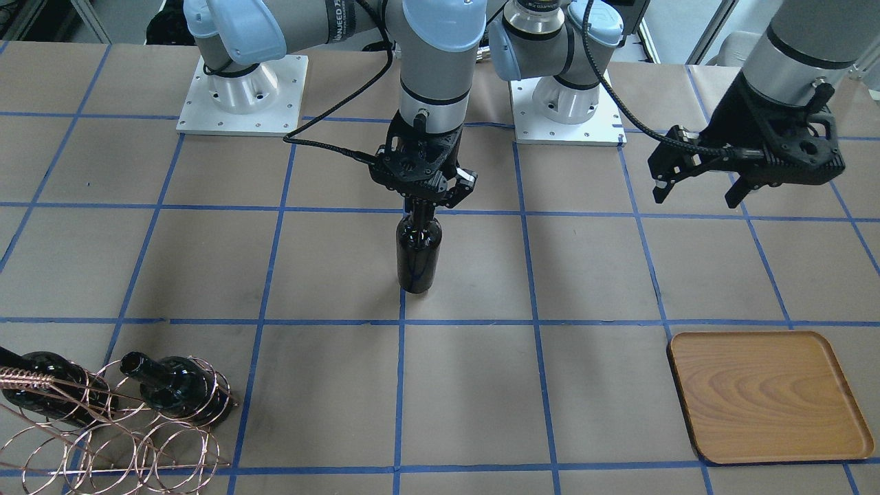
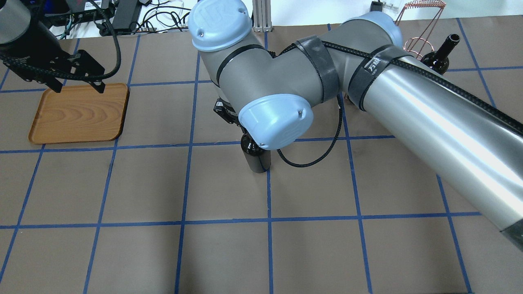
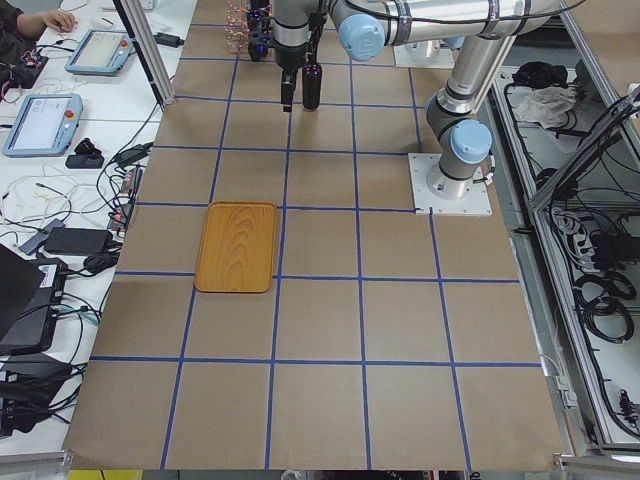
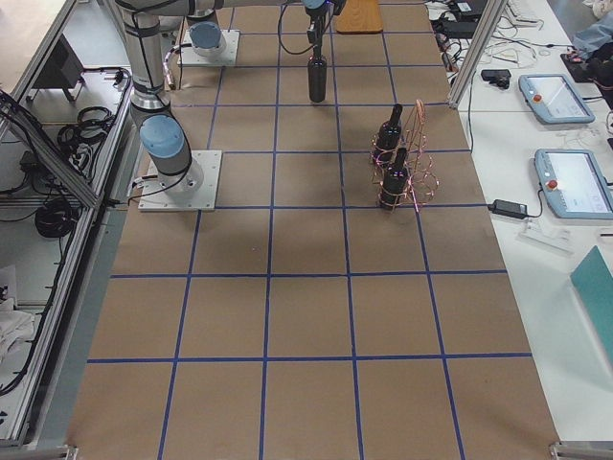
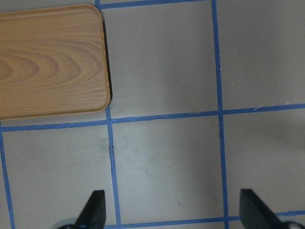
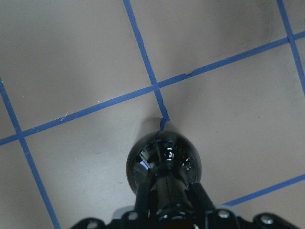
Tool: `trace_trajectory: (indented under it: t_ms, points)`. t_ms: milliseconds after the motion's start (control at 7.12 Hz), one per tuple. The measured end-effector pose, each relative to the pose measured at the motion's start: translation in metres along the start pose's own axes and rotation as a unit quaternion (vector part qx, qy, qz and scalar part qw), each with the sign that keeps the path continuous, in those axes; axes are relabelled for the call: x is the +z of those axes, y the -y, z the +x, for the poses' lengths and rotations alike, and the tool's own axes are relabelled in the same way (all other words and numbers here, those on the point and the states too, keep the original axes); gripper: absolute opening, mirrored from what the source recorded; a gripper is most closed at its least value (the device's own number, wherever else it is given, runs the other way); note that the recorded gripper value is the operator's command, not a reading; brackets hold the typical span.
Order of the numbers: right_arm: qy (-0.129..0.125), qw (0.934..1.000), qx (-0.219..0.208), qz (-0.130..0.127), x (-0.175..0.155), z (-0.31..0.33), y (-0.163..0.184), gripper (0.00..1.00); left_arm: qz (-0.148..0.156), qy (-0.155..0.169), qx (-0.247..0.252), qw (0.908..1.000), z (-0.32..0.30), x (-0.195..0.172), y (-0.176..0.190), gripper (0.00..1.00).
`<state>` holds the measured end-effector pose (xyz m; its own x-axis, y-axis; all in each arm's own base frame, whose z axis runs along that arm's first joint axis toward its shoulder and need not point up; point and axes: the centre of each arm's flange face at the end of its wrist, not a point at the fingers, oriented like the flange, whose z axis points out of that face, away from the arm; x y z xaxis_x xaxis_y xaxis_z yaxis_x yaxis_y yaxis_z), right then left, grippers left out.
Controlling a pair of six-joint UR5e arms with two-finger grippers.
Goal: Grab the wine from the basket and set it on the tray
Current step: 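Carry the bottle with the right gripper to the table center and stand it upright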
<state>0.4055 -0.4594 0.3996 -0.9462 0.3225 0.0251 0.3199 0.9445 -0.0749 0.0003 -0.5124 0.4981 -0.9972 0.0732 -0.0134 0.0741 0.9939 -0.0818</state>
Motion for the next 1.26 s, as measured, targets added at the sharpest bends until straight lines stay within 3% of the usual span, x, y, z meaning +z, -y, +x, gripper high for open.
trace_trajectory:
  t_ms: [702, 842, 982, 1123, 1263]
  points:
    - [0.019, 0.9996, 0.02, -0.003, 0.005, -0.03, -0.021, 0.24, 0.006, 0.003, 0.013, 0.9999, -0.013, 0.001, 0.001, 1.0]
    - [0.018, 0.9996, 0.02, -0.003, 0.006, -0.035, -0.022, 0.37, 0.005, 0.003, 0.013, 0.9999, -0.013, 0.001, 0.002, 1.0]
    - [0.016, 0.9997, 0.019, -0.002, 0.006, -0.036, -0.022, 0.8, 0.005, 0.003, 0.013, 0.9999, -0.012, 0.001, 0.002, 1.0]
    - [0.012, 0.9998, 0.015, -0.001, 0.007, -0.036, -0.022, 1.0, 0.005, 0.003, 0.013, 0.9999, -0.012, 0.001, 0.002, 1.0]
    - [0.008, 0.9999, 0.011, 0.0, 0.009, -0.035, -0.022, 1.0, 0.005, 0.003, 0.013, 0.9999, -0.013, 0.001, 0.002, 1.0]
